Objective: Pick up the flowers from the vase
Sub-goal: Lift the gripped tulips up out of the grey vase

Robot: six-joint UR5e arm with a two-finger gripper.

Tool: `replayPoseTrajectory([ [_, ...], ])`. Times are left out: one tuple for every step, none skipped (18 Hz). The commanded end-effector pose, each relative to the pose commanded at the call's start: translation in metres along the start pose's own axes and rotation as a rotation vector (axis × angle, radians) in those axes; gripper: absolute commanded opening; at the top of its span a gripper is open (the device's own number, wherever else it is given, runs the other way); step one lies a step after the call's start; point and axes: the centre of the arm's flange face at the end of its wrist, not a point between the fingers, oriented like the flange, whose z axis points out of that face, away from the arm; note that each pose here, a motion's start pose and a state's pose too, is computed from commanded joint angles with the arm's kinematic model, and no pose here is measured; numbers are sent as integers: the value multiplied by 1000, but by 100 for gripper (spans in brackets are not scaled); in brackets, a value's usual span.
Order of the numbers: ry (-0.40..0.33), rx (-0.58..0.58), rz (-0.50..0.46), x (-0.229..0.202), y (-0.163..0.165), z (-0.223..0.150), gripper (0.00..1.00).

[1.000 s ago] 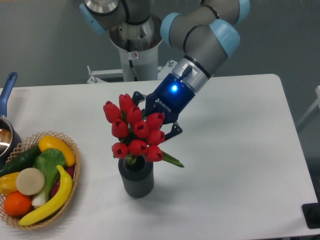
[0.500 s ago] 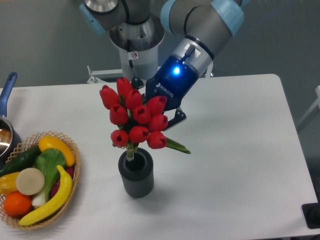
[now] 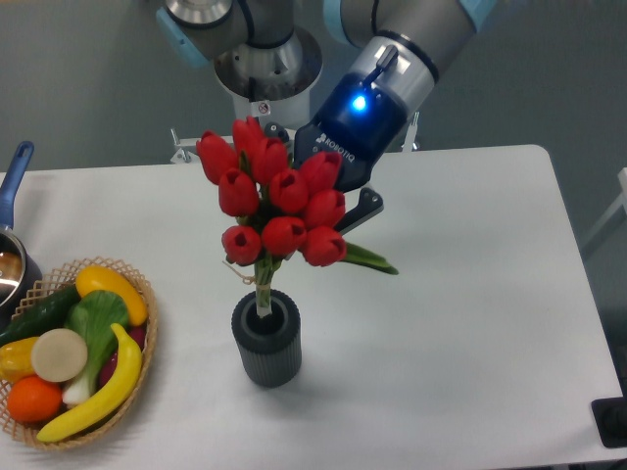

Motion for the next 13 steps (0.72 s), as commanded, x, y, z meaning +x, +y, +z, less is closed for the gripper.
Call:
replayPoseTrajectory([
  [-9, -2, 1, -4, 2, -3, 45],
  [-18, -1, 5, -9, 3, -7, 45],
  [-24, -5, 14, -14, 3, -8, 45],
  [-25, -10, 26, -19, 6, -5, 45],
  [-28, -14, 39, -22, 8, -5, 45],
  [-41, -22, 44, -29, 11, -8, 45],
  [-55, -30, 46, -35, 14, -12, 45],
  [-71, -41, 53, -39, 15, -16, 45],
  [-87, -53, 49, -45, 21, -20, 45],
  [-102, -55, 49, -50, 26, -28, 45],
  [-116, -57, 48, -56, 31, -36, 45],
  [-121, -57, 43, -58, 35, -39, 45],
  [-125, -58, 48, -60, 37, -41, 45],
])
